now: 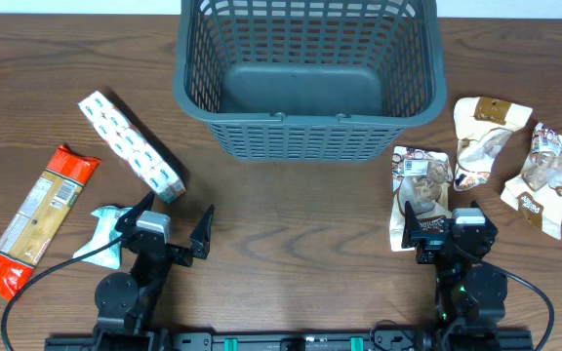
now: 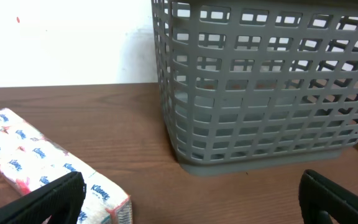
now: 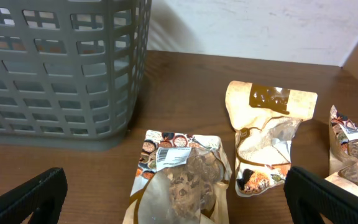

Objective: Pack container

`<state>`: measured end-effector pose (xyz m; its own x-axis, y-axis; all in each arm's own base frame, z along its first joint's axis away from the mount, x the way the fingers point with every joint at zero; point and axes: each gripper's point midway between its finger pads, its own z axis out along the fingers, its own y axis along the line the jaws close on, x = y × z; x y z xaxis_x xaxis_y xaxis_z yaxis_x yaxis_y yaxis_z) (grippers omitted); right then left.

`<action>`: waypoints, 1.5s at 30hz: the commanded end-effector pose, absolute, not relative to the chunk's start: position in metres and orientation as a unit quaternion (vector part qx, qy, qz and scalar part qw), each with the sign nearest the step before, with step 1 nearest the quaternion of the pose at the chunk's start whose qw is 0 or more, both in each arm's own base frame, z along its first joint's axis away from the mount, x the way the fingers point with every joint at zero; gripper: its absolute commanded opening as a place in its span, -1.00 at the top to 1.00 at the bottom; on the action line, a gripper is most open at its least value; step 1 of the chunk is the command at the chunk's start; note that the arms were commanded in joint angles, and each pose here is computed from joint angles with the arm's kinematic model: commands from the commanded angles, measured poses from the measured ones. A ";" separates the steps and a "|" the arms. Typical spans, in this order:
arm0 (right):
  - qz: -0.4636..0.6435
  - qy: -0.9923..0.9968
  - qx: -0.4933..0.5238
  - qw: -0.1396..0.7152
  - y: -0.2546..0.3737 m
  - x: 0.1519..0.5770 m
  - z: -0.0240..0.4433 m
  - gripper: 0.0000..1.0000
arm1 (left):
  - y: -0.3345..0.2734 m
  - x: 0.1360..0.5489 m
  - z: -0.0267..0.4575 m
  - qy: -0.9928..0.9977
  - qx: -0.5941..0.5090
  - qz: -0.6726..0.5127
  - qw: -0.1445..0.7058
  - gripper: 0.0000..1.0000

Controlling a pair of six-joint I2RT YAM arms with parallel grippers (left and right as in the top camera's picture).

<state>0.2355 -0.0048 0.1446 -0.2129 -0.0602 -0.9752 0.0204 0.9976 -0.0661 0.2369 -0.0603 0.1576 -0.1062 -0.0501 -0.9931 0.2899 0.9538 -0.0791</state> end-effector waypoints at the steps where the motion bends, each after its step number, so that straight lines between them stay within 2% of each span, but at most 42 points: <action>1: -0.025 0.777 -0.013 0.628 -0.002 0.235 0.144 -0.98 | -0.065 0.235 0.143 0.746 0.088 -0.140 0.645 -0.97; 30: -0.023 0.777 -0.014 0.629 -0.001 0.235 0.144 -0.98 | -0.065 0.235 0.143 0.746 0.088 -0.140 0.645 -0.97; 34: 0.003 0.754 -0.001 0.657 0.003 0.238 0.163 -0.98 | -0.062 0.236 0.143 0.747 0.085 -0.129 0.647 -0.97; 39: 0.029 0.698 0.023 0.715 0.003 0.236 0.218 -0.99 | -0.040 0.241 0.144 0.749 0.041 -0.083 0.656 -0.97; 45: 0.021 0.728 0.021 0.685 0.001 0.231 0.263 -0.99 | -0.006 0.243 0.135 0.761 -0.044 -0.023 0.646 -0.97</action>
<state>0.2328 -0.0009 0.2317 -0.0584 0.0447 -0.9973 0.0129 0.9989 0.0440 0.2431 -0.0280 0.1528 -0.1166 -0.0770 -0.9902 0.0995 0.9911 -0.0888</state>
